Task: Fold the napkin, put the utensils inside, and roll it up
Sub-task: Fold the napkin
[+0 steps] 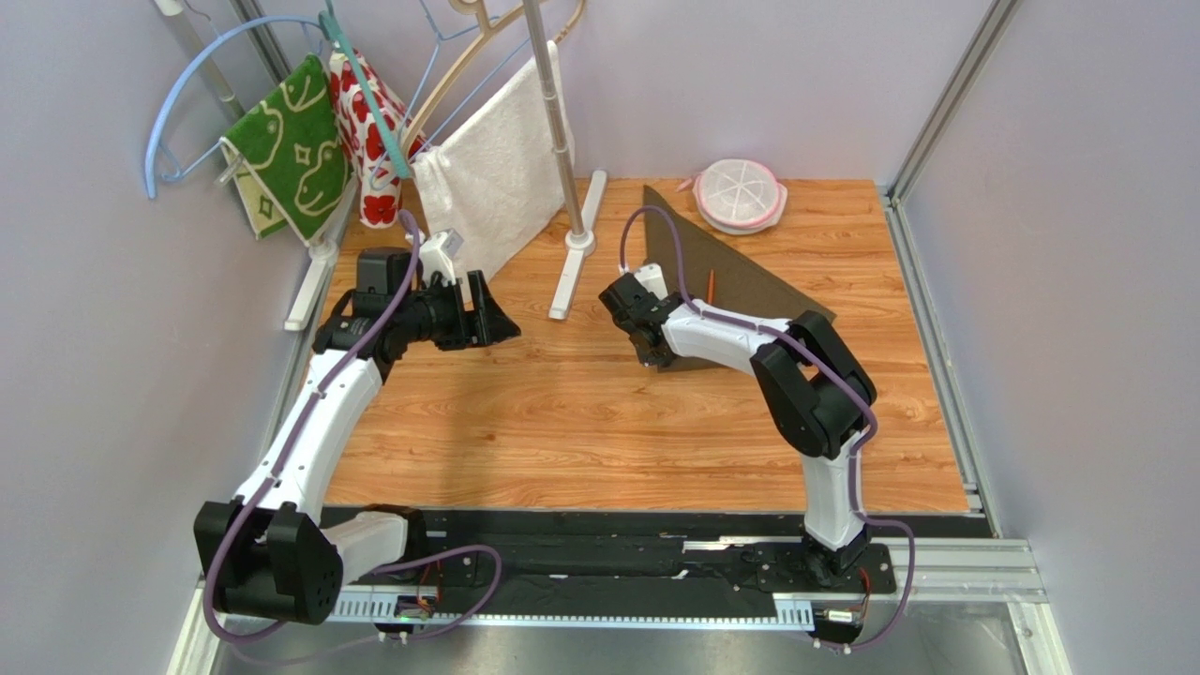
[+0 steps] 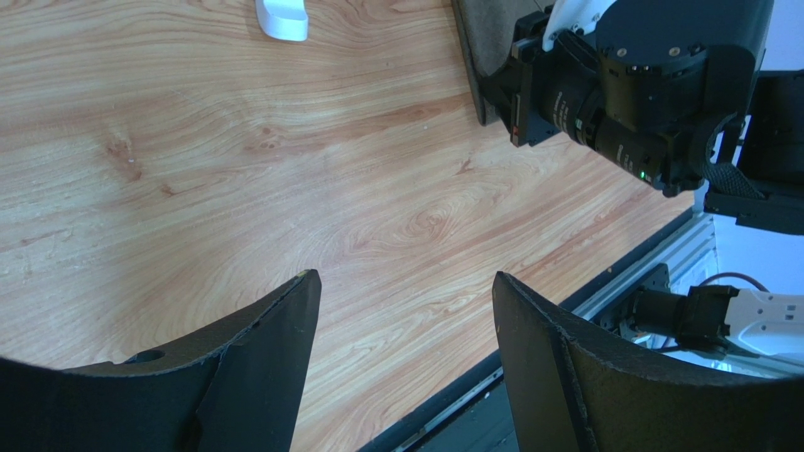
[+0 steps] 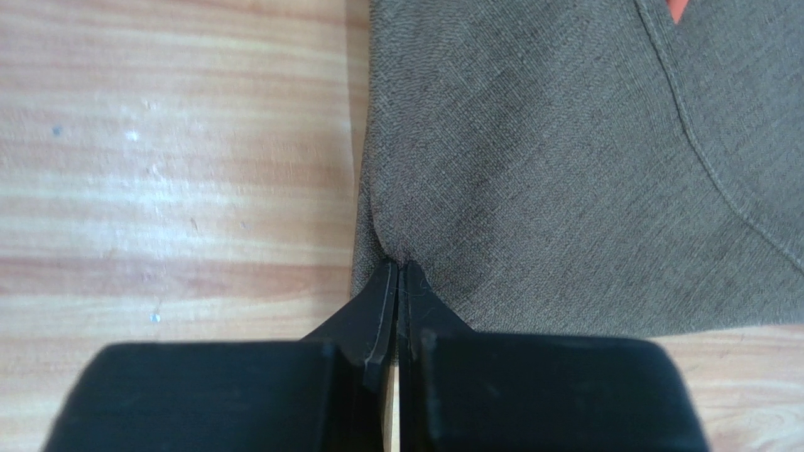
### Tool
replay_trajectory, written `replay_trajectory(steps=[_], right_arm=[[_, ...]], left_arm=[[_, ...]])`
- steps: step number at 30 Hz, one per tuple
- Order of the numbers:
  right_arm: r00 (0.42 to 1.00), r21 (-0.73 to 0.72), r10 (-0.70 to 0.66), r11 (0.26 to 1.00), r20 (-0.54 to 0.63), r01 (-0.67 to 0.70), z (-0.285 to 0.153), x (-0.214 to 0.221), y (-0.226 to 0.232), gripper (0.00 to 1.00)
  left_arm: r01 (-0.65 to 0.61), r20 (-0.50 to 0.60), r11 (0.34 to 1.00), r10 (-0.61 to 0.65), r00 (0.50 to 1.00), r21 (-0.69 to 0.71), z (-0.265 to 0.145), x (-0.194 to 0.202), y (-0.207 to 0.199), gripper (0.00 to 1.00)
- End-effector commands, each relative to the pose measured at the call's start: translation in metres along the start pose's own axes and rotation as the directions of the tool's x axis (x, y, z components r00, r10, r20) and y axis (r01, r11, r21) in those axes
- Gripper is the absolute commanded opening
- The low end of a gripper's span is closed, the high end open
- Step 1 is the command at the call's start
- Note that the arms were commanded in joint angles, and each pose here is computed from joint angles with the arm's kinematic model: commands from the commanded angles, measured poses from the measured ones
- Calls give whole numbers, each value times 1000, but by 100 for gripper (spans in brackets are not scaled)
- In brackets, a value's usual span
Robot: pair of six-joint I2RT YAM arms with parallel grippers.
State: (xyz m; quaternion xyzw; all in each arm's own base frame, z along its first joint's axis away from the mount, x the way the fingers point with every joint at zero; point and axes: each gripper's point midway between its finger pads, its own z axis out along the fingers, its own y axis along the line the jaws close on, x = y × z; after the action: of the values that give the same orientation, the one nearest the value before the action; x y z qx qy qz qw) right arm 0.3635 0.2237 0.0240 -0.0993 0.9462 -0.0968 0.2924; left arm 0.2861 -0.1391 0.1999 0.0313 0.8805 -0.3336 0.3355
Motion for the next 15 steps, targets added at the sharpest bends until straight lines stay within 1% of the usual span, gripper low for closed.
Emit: replay_trajectory(steps=[1,5,8,9,11,12,13,14,15], right_arm=[[1000,-3,26,1000,-3,-26,-12,13,0,0],[999,-2,9,1000,-37,-9,-14,30,4,0],[998,4,-7,1000,-56,7,-25,45,5,0],[999,-8,-7,1000,-46,7,-34,48,9,0],[996,-6,-25,1000,-82,25,-40,70,6,0],[996,-15,-40,999,-84,39,-47,78,9,0],[997,-25,-18,1000,-71,16,-58,79,7,0],[994,-12,-52,999,-100,52,-63,101,1,0],[993,-7,-53,999,-103,52,-67,108,-3,0]], left_arm=[[-18,44,999,17,999,37,-7,-9,-11,76],[-21,46,999,19,999,42,-8,-8,-12,76],[-27,54,999,25,998,46,-10,-9,-14,76],[-28,56,999,26,998,45,-9,-10,-14,76],[-32,62,999,29,998,42,-11,-10,-14,76],[-32,63,999,29,998,41,-11,-10,-14,76],[-33,67,999,31,997,42,-12,-10,-15,76],[-33,67,999,31,997,37,-12,-9,-14,76],[-34,67,999,31,997,38,-11,-9,-15,76]])
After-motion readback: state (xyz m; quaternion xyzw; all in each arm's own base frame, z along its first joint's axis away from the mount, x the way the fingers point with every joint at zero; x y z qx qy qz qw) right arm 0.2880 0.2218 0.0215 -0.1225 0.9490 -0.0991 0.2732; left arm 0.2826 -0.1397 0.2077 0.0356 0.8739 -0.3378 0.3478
